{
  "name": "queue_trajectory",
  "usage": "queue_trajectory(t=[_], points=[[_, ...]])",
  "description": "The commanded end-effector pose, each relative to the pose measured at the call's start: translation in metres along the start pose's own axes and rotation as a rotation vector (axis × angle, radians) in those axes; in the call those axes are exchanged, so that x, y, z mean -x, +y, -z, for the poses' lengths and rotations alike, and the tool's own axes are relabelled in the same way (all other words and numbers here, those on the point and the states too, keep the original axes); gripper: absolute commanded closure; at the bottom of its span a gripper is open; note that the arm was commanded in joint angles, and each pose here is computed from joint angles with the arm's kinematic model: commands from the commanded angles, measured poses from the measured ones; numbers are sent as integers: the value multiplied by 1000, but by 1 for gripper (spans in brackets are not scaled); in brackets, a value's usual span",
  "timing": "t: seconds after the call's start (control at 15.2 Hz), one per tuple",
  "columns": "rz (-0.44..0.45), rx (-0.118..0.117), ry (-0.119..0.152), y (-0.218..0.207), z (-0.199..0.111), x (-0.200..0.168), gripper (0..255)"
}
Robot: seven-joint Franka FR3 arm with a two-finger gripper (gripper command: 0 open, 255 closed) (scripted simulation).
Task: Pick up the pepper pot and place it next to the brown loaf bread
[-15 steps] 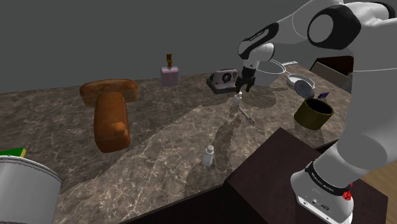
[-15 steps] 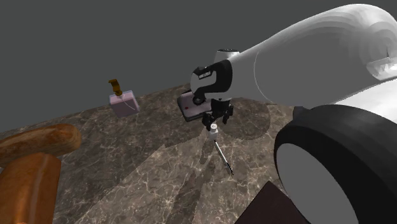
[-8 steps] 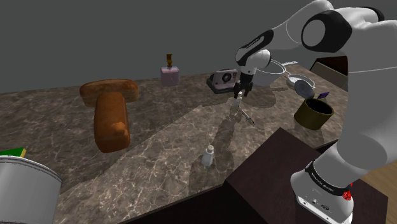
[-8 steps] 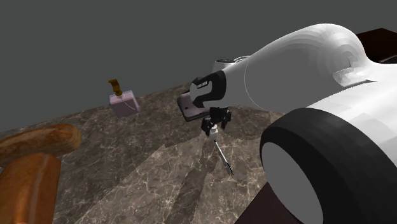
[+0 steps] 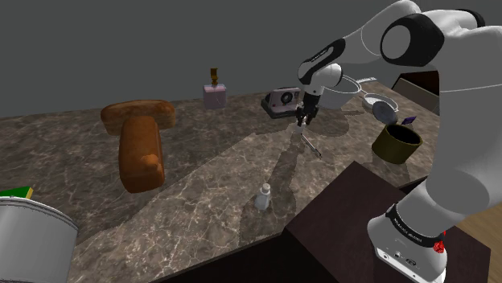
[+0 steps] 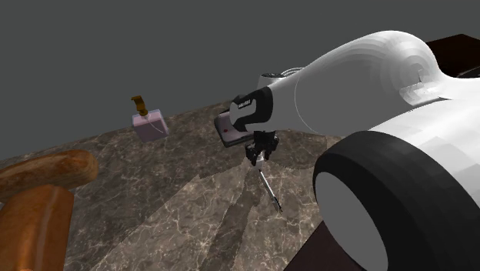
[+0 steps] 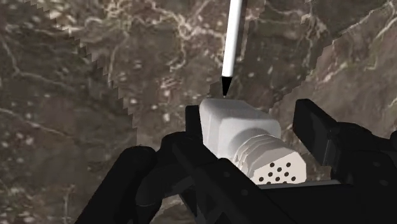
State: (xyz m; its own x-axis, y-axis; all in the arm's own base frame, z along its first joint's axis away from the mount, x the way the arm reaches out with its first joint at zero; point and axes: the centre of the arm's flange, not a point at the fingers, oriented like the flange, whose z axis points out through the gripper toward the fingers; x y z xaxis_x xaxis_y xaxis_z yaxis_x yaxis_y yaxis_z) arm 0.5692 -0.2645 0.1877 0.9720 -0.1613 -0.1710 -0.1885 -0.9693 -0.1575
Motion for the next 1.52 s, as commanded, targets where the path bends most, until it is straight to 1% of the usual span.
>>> queue_trajectory(t=[0.0,0.53,1.45], points=[[0,0,0,0,0,0,255],[0,0,0,0,0,0,255],[0,0,0,-12,72,13,255]])
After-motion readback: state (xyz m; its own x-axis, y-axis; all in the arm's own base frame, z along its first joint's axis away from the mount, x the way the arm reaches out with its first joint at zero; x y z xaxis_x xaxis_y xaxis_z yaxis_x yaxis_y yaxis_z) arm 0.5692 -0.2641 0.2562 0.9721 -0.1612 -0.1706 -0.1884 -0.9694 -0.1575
